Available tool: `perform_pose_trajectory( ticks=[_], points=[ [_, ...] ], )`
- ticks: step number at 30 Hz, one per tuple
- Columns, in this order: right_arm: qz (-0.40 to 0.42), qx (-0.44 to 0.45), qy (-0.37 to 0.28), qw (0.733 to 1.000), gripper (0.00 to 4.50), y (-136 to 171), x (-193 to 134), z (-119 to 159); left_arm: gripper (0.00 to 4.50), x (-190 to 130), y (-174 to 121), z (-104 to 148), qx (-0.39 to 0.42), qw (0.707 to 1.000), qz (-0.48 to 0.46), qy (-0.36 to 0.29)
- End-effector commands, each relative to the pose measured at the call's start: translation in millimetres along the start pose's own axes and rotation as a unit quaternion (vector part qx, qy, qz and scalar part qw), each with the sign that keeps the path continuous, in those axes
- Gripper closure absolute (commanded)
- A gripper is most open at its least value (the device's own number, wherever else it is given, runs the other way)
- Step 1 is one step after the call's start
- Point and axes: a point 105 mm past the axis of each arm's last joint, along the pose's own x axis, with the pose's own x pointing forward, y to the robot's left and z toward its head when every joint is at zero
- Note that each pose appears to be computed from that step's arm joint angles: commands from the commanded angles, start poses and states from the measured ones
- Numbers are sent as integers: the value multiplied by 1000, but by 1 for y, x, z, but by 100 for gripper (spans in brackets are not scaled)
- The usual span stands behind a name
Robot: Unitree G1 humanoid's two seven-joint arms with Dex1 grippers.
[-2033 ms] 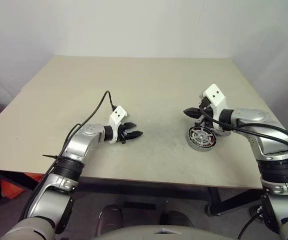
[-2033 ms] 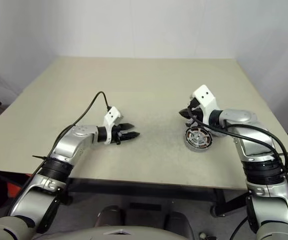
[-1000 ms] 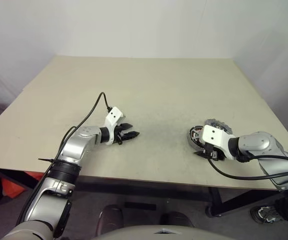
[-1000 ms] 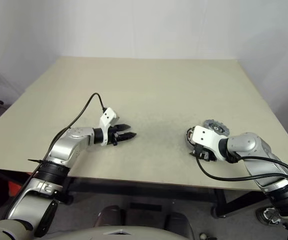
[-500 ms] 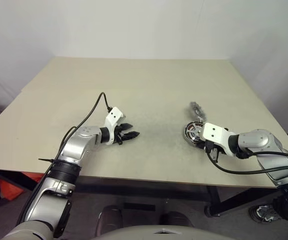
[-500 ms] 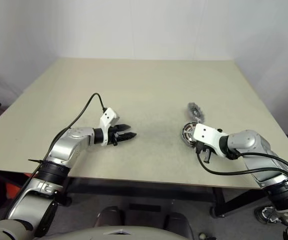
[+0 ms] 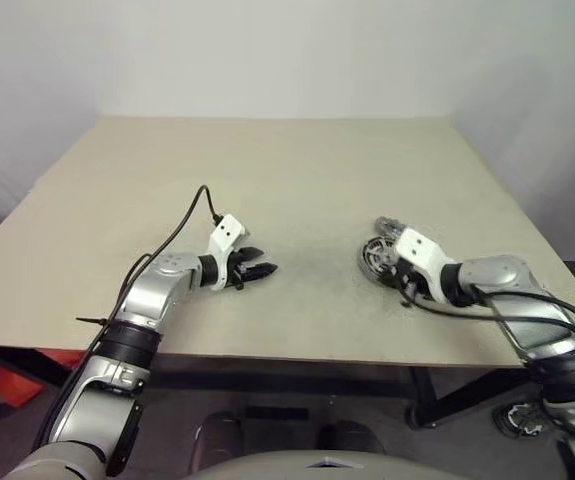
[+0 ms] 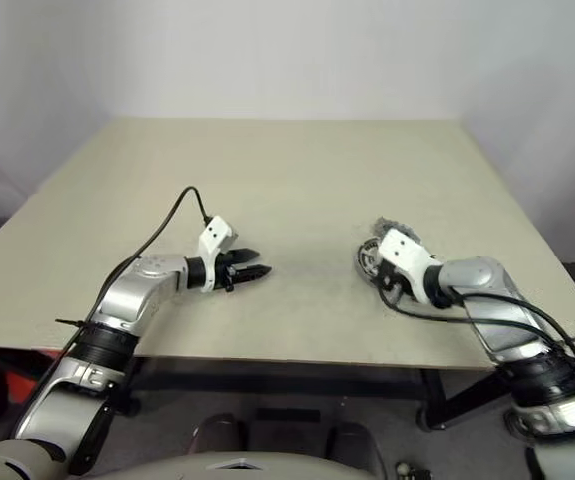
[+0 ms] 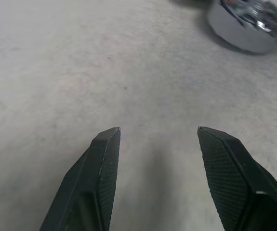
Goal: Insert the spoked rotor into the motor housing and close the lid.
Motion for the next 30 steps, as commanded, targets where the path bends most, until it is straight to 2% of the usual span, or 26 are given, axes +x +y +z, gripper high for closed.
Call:
perform_pose_trajectory(
  ticks=[1, 6, 9, 14, 18, 30],
  points=[
    [-44, 39, -70, 996, 450, -19, -18, 46, 175, -6, 5, 15, 16, 1000, 10, -20],
    [-22, 134, -108, 985, 450, -11, -9, 76, 175, -18, 20, 17, 13, 999, 37, -25],
    [8, 181, -116, 977, 450, 4, 2, 90, 175, -32, 35, 20, 11, 997, 67, -31],
    [52, 252, -96, 962, 450, 32, 24, 100, 175, -61, 64, 28, 9, 991, 127, -49],
    [72, 291, -74, 951, 450, 51, 37, 103, 175, -79, 77, 30, 8, 986, 158, -55],
    [91, 368, -33, 925, 450, 72, 74, 120, 175, -83, 71, 20, 3, 984, 167, -54]
  ],
)
